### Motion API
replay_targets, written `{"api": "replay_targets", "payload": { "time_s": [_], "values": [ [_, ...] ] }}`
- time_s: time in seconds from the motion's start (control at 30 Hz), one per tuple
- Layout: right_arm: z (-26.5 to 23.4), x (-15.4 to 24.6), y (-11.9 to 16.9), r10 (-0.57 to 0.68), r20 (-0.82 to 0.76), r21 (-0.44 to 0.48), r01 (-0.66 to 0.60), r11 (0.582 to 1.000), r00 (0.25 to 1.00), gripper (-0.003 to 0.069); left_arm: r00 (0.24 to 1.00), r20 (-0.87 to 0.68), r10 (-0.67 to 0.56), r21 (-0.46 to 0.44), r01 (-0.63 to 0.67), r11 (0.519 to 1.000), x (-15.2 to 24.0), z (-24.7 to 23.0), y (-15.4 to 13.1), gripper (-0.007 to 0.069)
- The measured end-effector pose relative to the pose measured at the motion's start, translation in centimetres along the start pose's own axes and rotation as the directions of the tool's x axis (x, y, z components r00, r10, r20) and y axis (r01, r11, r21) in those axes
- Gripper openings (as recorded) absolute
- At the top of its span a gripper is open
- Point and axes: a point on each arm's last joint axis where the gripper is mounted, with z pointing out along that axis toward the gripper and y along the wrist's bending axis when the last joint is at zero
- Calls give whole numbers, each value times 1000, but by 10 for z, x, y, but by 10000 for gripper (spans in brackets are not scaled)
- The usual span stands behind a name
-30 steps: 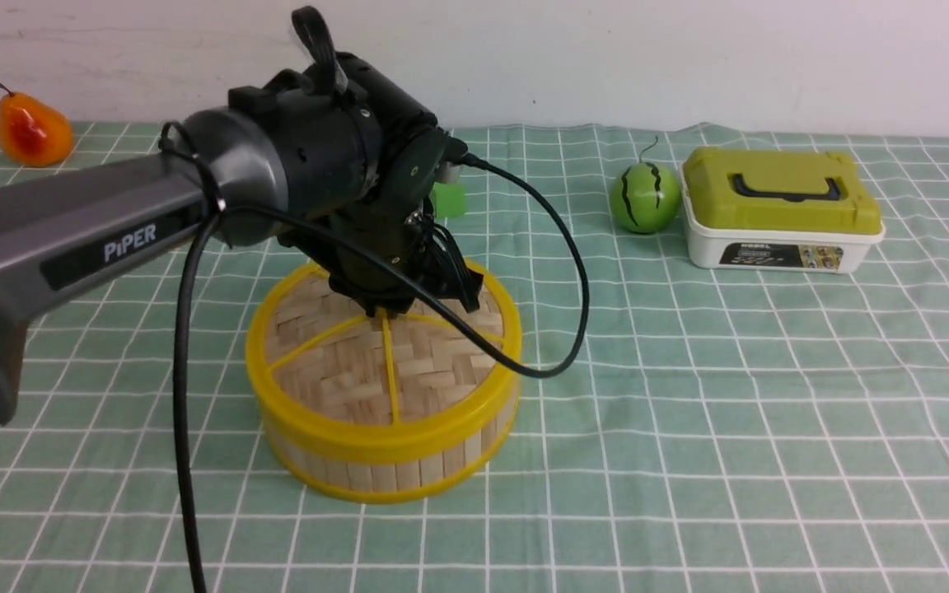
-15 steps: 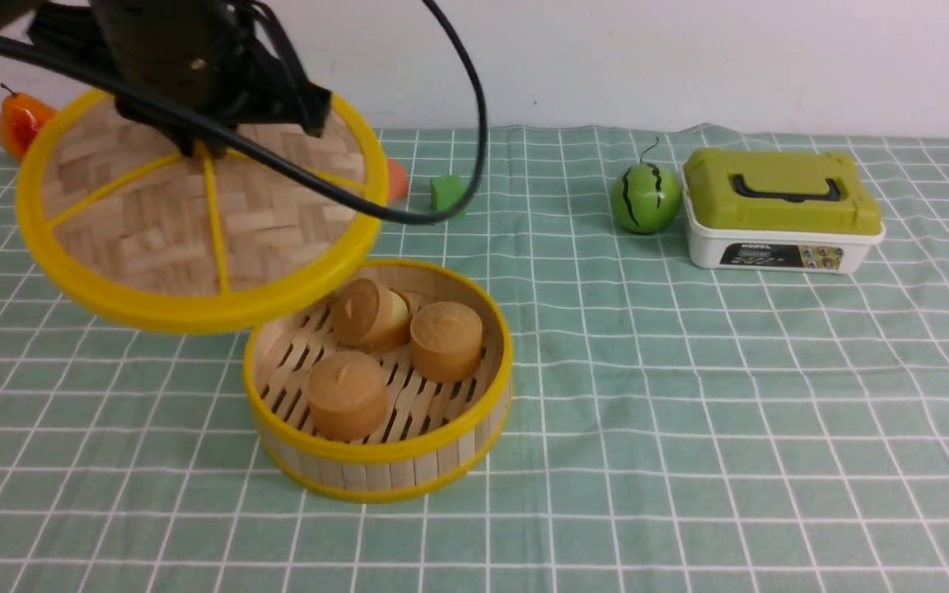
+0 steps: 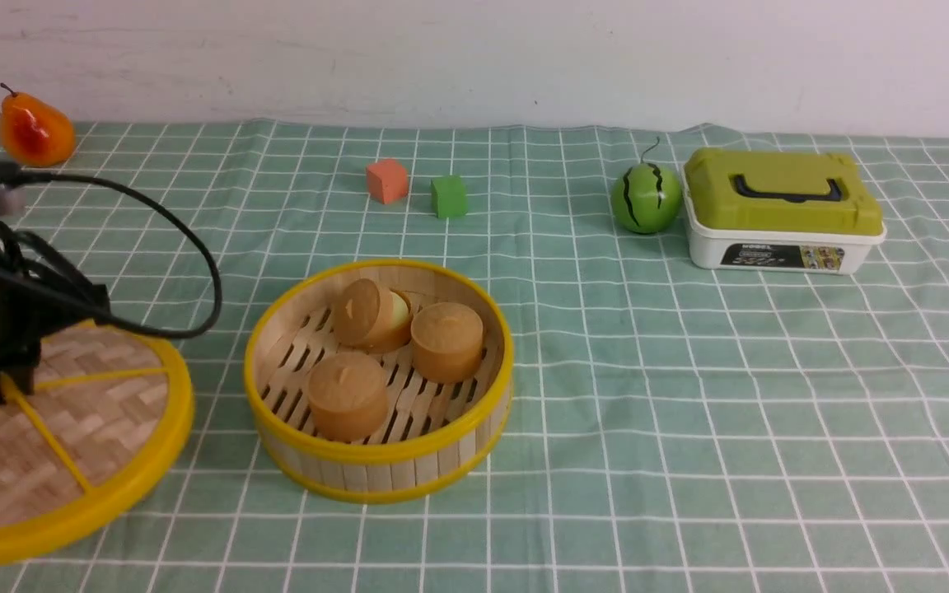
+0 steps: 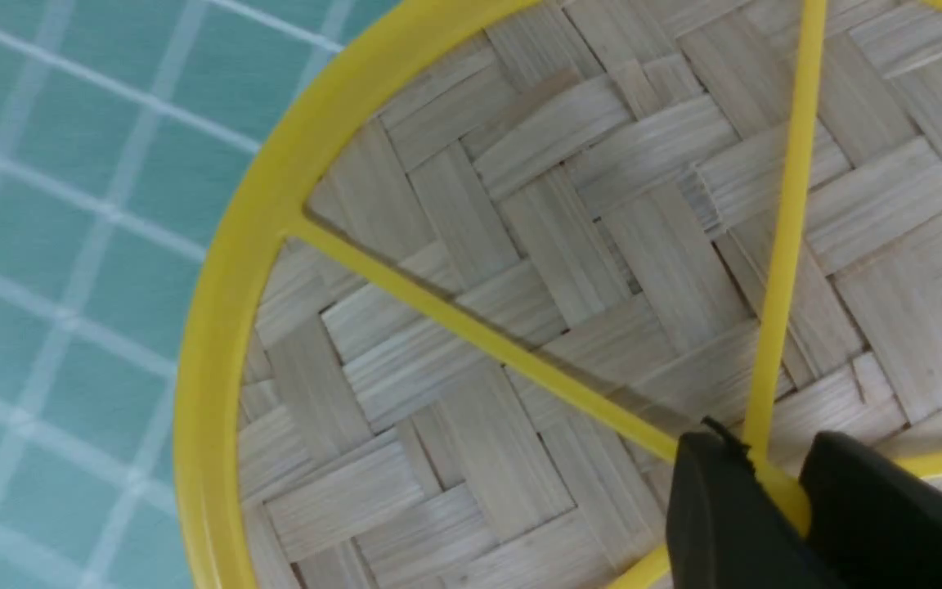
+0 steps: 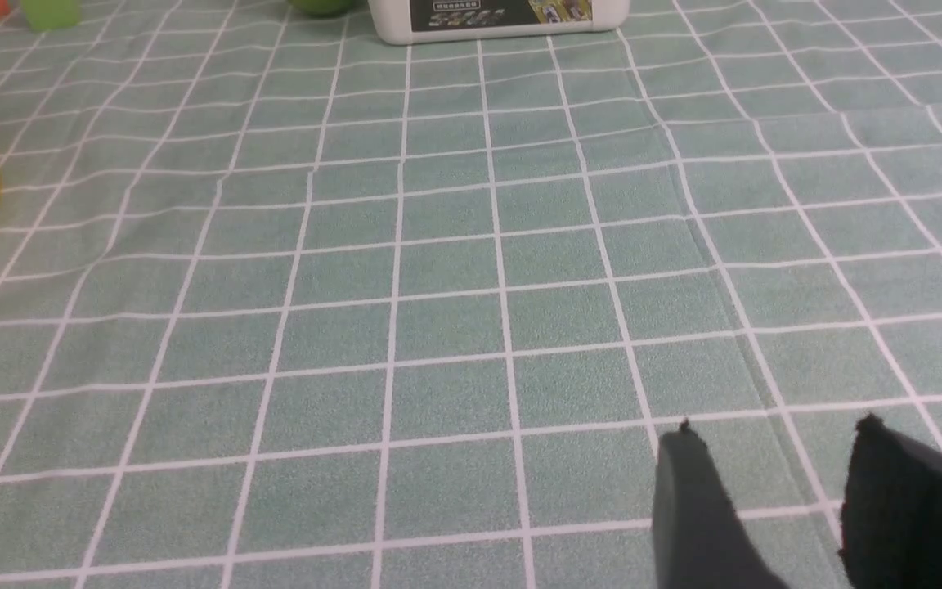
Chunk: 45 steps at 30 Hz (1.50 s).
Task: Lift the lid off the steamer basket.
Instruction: Use the left arm to place the steamer lid on the table
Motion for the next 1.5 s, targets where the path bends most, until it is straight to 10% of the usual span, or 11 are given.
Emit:
{"api": "replay_targets", "payload": {
  "time_s": [0.87, 1.23, 1.5],
  "values": [
    [0, 0, 0, 0, 0, 0, 0, 1000, 1000, 241, 1000, 19, 9, 101, -11, 995, 9, 57, -27, 114],
    [0, 0, 0, 0, 0, 0, 0, 1000, 1000, 241, 992, 59, 107, 145, -115, 983, 16, 52, -56, 347],
    [0, 0, 0, 0, 0, 0, 0, 1000, 1000, 241, 993, -18, 120, 50, -119, 992, 4, 38, -52, 344]
  ]
}}
